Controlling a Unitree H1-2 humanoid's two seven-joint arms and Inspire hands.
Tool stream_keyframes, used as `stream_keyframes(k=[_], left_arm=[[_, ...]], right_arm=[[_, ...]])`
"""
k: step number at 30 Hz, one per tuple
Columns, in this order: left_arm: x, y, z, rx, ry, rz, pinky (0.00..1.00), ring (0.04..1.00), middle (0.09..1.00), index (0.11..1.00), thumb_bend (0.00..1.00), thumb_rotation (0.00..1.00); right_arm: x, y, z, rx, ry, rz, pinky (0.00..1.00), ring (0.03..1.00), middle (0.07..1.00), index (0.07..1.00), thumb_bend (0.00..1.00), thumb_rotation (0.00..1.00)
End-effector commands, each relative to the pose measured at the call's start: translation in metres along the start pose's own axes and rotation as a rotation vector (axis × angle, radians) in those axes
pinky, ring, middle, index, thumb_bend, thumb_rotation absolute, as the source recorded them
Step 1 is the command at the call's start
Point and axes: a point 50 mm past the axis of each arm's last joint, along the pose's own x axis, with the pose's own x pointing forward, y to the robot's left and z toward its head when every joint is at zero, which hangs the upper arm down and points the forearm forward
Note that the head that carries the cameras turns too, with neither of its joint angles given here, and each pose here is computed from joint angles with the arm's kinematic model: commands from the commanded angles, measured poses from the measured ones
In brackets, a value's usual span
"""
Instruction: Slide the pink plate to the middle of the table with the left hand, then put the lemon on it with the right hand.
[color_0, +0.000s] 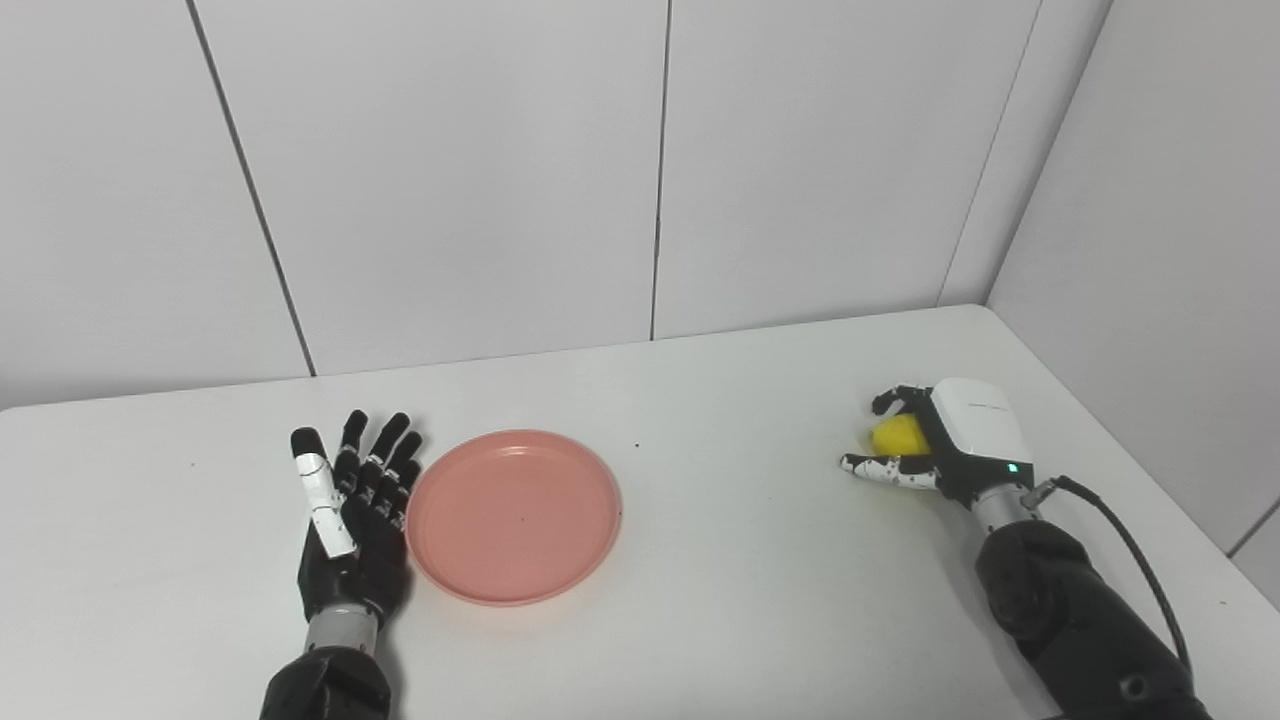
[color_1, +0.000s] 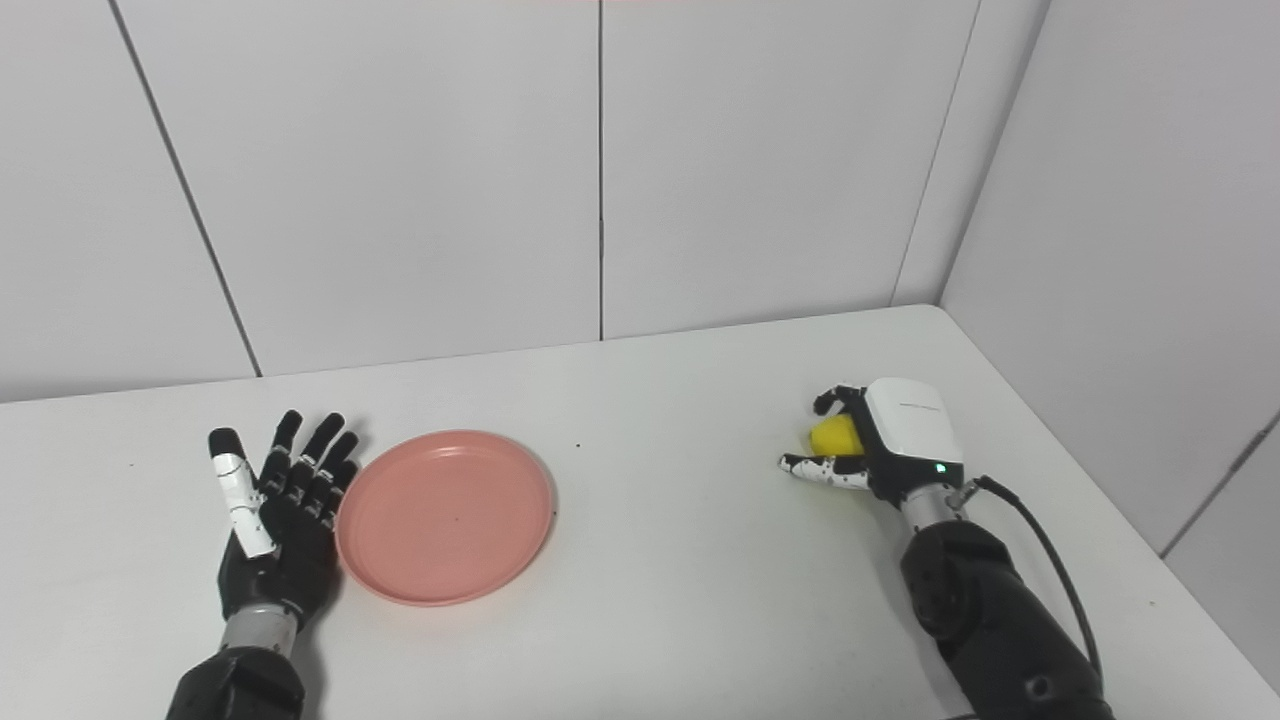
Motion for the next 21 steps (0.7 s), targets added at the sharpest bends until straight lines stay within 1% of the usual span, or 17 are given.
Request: stream_keyframes(k=[1, 2, 4, 6, 7, 9, 11, 14, 17, 21], left_arm=[[-0.006, 0.006, -0.017, -0.004, 0.081, 0.038, 1.0, 0.906, 0.886, 0.978, 0.76, 0.97], [-0.006, 0.006, -0.017, -0.003, 0.081, 0.037, 1.0, 0.902, 0.882, 0.975, 0.76, 0.97], [-0.006, 0.005, -0.017, -0.004, 0.08, 0.038, 1.0, 0.902, 0.881, 0.974, 0.77, 0.97], [-0.006, 0.005, -0.016, -0.004, 0.079, 0.036, 1.0, 0.904, 0.884, 0.977, 0.77, 0.97], [-0.006, 0.004, -0.016, -0.004, 0.079, 0.034, 1.0, 0.906, 0.887, 0.98, 0.77, 0.97], [-0.005, 0.004, -0.016, -0.004, 0.081, 0.034, 1.0, 0.905, 0.89, 0.983, 0.76, 0.97], [-0.005, 0.004, -0.016, -0.004, 0.083, 0.034, 1.0, 0.903, 0.886, 0.981, 0.76, 0.97], [-0.005, 0.003, -0.016, -0.003, 0.083, 0.031, 1.0, 0.905, 0.89, 0.985, 0.76, 0.98], [-0.005, 0.003, -0.016, -0.001, 0.081, 0.03, 1.0, 0.908, 0.888, 0.985, 0.76, 0.98], [-0.004, 0.002, -0.016, -0.005, 0.08, 0.031, 1.0, 0.907, 0.879, 0.979, 0.76, 0.98]], right_arm=[[0.0, -0.001, -0.008, -0.027, 0.026, 0.043, 0.43, 0.51, 0.556, 0.588, 0.48, 0.57], [0.0, -0.001, -0.008, -0.028, 0.025, 0.046, 0.45, 0.529, 0.575, 0.603, 0.48, 0.58], [0.001, -0.001, -0.007, -0.027, 0.028, 0.05, 0.44, 0.523, 0.566, 0.597, 0.48, 0.58], [0.002, 0.0, -0.008, -0.028, 0.023, 0.045, 0.36, 0.428, 0.478, 0.525, 0.48, 0.54], [0.002, 0.0, -0.008, -0.027, 0.02, 0.043, 0.33, 0.399, 0.452, 0.503, 0.48, 0.53], [0.003, -0.001, -0.008, -0.021, 0.006, 0.033, 0.25, 0.313, 0.374, 0.431, 0.49, 0.49], [0.004, -0.002, -0.007, -0.018, -0.011, 0.016, 0.2, 0.259, 0.325, 0.386, 0.49, 0.47], [0.006, -0.009, -0.002, -0.013, -0.032, 0.0, 0.18, 0.237, 0.304, 0.351, 0.49, 0.46], [0.008, -0.018, 0.006, -0.014, -0.055, -0.011, 0.16, 0.223, 0.292, 0.333, 0.49, 0.49], [0.01, -0.032, 0.024, -0.005, -0.121, -0.046, 0.13, 0.186, 0.255, 0.295, 0.5, 0.49]])
